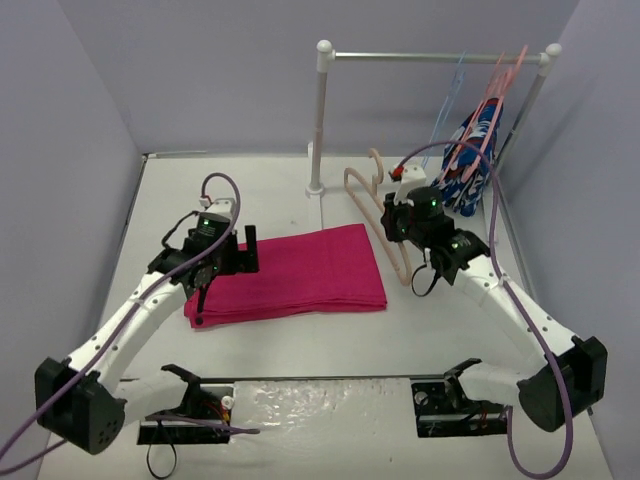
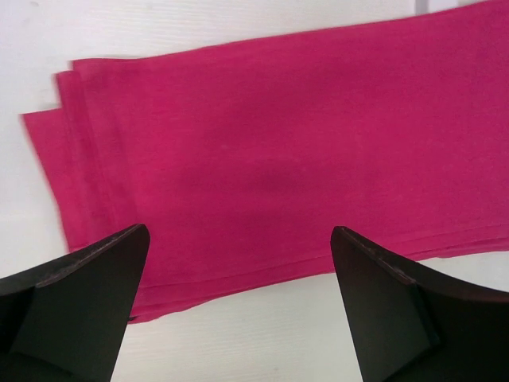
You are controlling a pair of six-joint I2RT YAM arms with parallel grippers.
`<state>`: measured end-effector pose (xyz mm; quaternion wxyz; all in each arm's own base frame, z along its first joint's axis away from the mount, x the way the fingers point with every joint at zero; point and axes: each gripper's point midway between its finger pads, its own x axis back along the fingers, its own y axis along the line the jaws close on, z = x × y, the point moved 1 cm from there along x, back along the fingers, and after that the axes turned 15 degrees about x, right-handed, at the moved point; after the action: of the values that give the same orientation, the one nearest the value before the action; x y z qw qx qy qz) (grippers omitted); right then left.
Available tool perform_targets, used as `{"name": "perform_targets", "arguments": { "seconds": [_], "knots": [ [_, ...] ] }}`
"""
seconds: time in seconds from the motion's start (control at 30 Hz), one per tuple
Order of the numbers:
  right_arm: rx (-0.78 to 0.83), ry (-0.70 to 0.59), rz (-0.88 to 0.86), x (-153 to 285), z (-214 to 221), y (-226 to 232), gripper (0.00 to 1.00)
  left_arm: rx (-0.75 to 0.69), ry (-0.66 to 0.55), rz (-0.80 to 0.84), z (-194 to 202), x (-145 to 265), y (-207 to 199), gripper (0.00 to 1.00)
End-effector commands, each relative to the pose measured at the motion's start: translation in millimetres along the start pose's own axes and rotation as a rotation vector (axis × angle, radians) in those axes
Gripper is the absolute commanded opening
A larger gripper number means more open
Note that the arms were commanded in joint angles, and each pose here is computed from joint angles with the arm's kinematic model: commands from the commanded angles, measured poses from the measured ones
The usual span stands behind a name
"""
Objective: Place the trousers on the hanger
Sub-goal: Pick up the hanger from the clothesline.
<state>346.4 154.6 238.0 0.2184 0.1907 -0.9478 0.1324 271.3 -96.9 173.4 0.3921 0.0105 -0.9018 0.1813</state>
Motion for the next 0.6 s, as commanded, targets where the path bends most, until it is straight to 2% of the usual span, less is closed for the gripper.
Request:
{"name": "perform_targets", "arguments": {
  "seconds": [0.0,0.03,0.2,0.33,0.47,0.57],
  "knots": [
    [-0.132,-0.174,0.071,20,-6,1,0.00,0.068,-0.018,0.133,14,-24,-68,0.97],
    [-0.148,-0.167,0.064,21,4,4,0.00,0.080,-0.006,0.129,23,-31,-74,0.97],
    [-0.164,-0.134,0.053,31,43,15,0.00,0.125,0.092,0.007,67,-72,-55,0.97],
    [-0.187,-0.121,0.038,35,62,22,0.00,0.099,0.129,-0.154,94,-85,-7,0.97],
    [-0.183,-0.097,0.017,30,74,31,0.00,0.114,0.191,-0.317,105,-82,40,0.97],
    [-0.182,-0.096,0.011,27,76,35,0.00,0.169,0.197,-0.358,102,-81,61,0.97]
  ]
}}
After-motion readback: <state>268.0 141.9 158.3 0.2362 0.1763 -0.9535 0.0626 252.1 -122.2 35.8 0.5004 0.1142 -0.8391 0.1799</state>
